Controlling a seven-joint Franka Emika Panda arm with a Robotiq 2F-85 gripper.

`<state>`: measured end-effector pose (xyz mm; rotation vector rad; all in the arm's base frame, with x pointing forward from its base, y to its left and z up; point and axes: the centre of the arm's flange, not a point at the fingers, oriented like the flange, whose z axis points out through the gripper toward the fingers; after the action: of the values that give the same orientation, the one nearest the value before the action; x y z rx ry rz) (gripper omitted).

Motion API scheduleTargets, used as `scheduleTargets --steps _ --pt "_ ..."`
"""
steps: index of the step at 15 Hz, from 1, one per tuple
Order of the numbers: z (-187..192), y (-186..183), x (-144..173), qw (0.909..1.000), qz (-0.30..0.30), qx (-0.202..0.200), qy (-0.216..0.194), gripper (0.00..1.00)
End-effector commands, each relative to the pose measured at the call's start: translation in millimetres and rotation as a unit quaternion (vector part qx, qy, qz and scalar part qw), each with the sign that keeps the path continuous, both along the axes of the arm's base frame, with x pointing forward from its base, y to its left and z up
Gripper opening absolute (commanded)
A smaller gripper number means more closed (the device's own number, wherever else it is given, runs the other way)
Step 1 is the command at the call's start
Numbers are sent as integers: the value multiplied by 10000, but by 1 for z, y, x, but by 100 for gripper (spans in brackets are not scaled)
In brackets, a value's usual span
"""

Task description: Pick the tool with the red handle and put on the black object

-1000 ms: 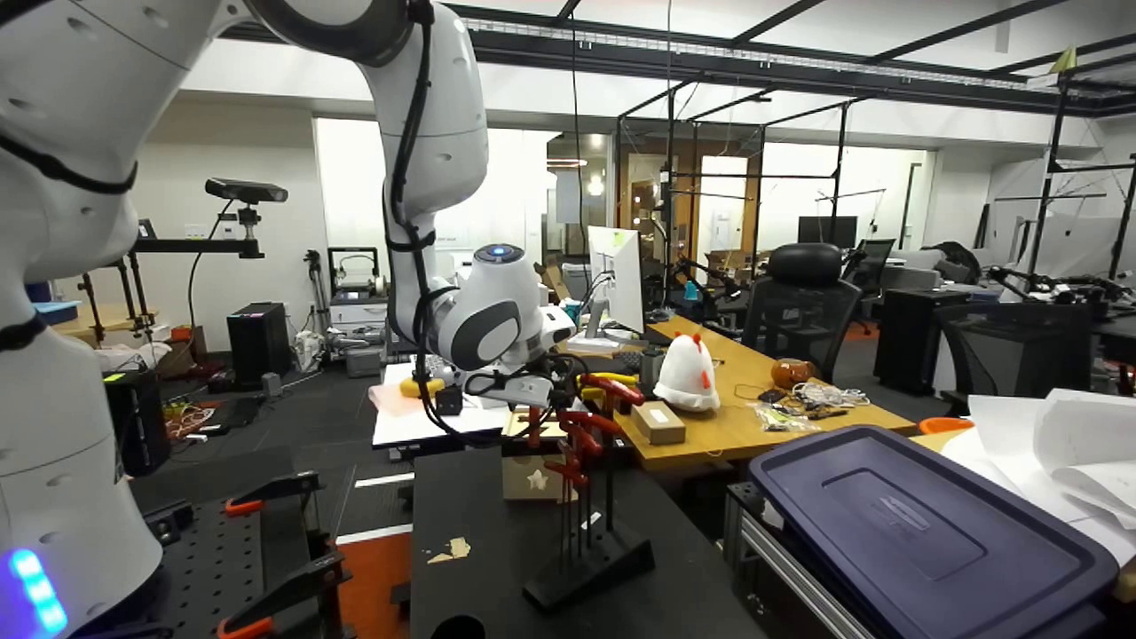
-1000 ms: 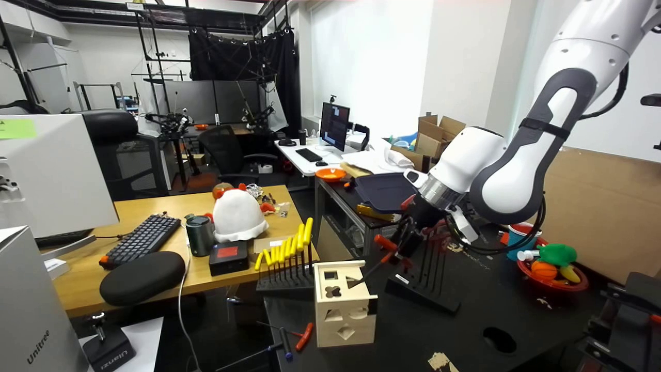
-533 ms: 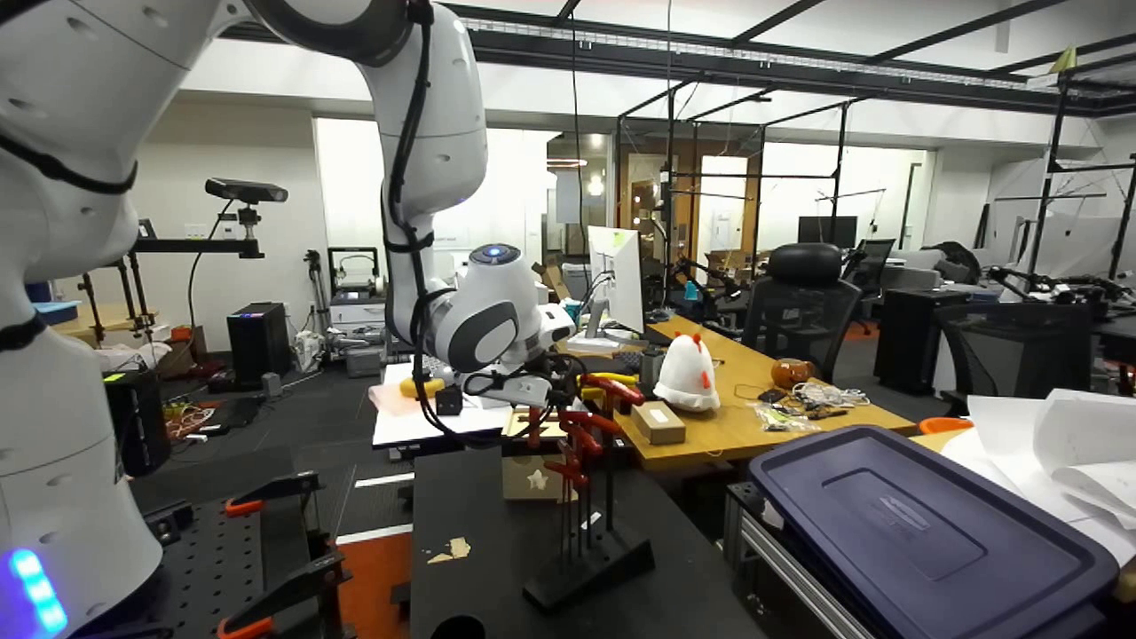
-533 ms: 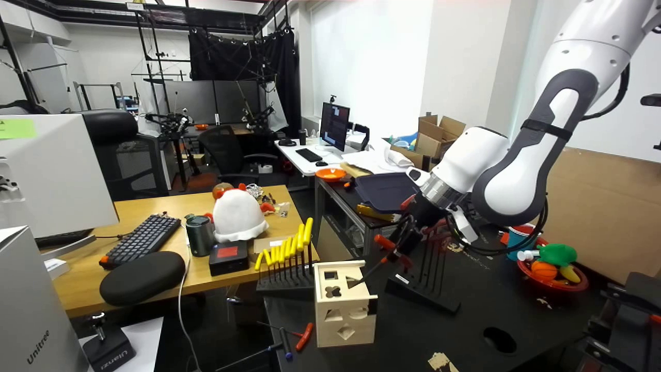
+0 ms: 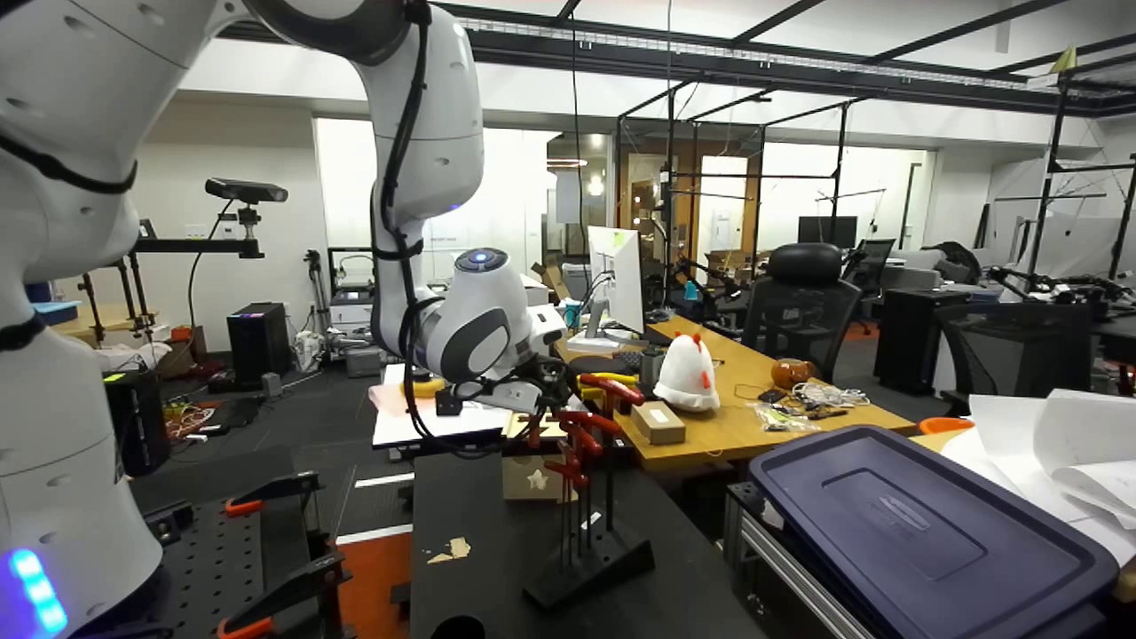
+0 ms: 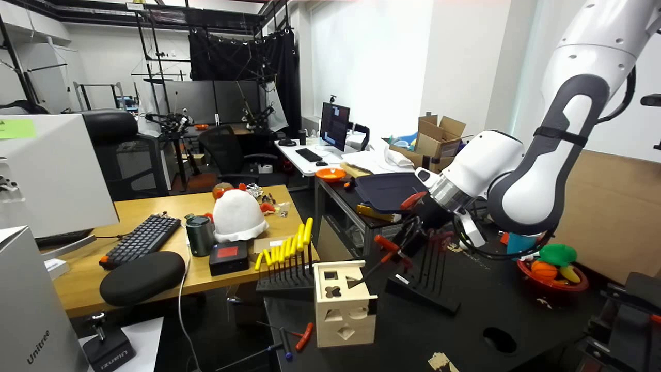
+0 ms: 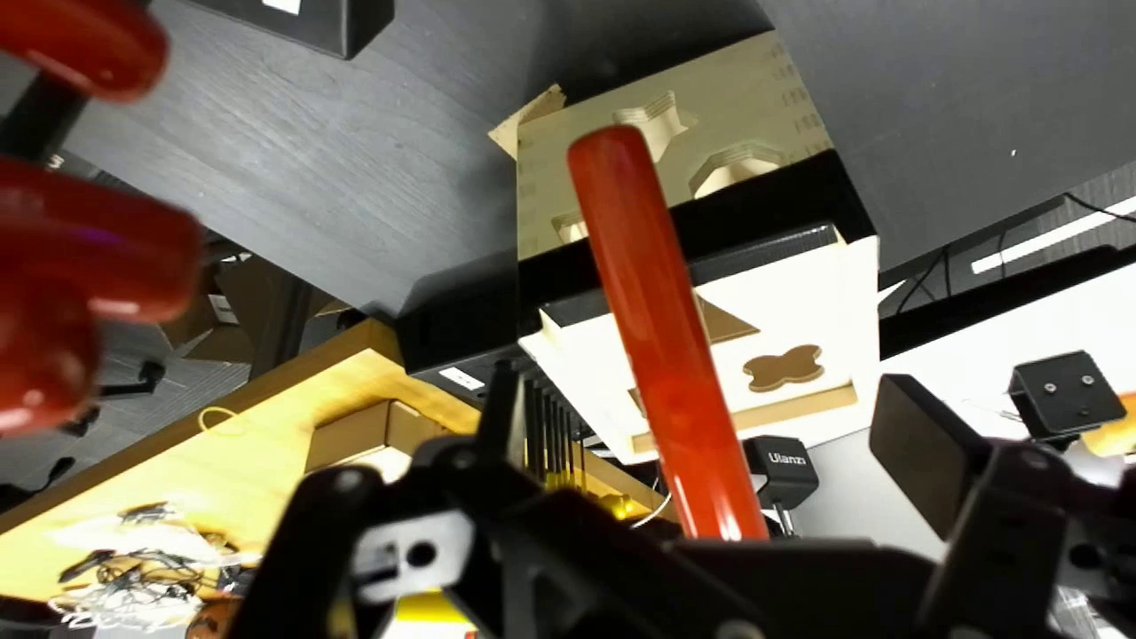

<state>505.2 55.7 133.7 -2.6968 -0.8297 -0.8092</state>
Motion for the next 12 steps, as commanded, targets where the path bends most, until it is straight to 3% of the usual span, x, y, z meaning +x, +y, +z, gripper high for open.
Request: scheduleTargets --steps 1,6,12 --pt "3 0 -8 9996 90 -9 -264 100" --pt "7 -2 0 9988 248 -54 -407 100" --pt "7 -1 -1 9991 294 -82 -305 100"
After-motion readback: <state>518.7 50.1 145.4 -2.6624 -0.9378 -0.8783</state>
